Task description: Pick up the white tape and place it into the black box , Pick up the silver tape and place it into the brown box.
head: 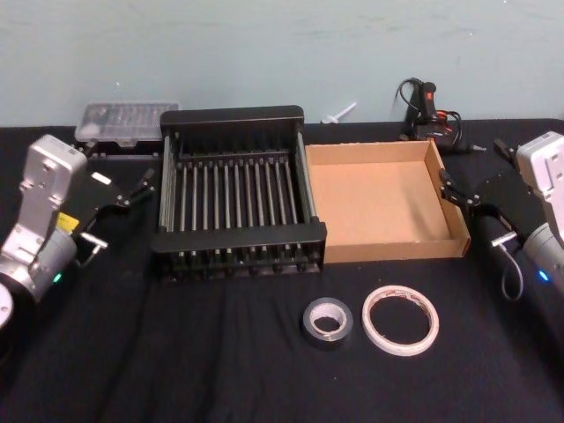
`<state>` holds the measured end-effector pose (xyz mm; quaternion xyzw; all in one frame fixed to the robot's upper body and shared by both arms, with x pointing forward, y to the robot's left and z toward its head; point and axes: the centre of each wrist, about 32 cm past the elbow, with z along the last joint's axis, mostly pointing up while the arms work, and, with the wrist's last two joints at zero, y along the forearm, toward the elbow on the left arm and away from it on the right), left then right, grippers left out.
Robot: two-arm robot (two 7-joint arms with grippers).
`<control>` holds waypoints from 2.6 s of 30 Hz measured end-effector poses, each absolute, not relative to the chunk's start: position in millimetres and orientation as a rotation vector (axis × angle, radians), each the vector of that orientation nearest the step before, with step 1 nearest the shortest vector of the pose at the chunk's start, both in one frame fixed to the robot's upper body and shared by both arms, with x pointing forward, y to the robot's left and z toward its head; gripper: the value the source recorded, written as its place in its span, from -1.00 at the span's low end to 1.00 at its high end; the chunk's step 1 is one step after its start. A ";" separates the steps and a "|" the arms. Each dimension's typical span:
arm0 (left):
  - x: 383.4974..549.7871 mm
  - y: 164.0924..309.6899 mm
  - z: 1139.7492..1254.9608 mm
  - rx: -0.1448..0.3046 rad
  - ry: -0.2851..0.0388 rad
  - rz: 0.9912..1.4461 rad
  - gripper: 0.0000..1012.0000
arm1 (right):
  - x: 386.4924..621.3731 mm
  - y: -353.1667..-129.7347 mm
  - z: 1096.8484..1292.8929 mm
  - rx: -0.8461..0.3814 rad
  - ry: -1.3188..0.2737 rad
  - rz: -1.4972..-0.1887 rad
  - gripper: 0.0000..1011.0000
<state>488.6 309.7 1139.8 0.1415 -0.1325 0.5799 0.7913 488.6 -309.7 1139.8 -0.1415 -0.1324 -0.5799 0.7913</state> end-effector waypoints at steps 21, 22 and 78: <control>488.6 309.7 1139.8 0.304 -0.285 1.248 0.98 | 488.6 -309.7 1139.8 -0.304 -0.285 -1.248 0.98; 488.6 309.7 1139.8 0.304 -0.285 1.248 0.98 | 488.6 -309.6 1139.8 -0.304 -0.285 -1.248 0.98; 488.6 309.7 1139.8 0.305 -0.285 1.248 0.98 | 451.3 -302.6 1150.6 -0.227 -0.183 -1.193 0.98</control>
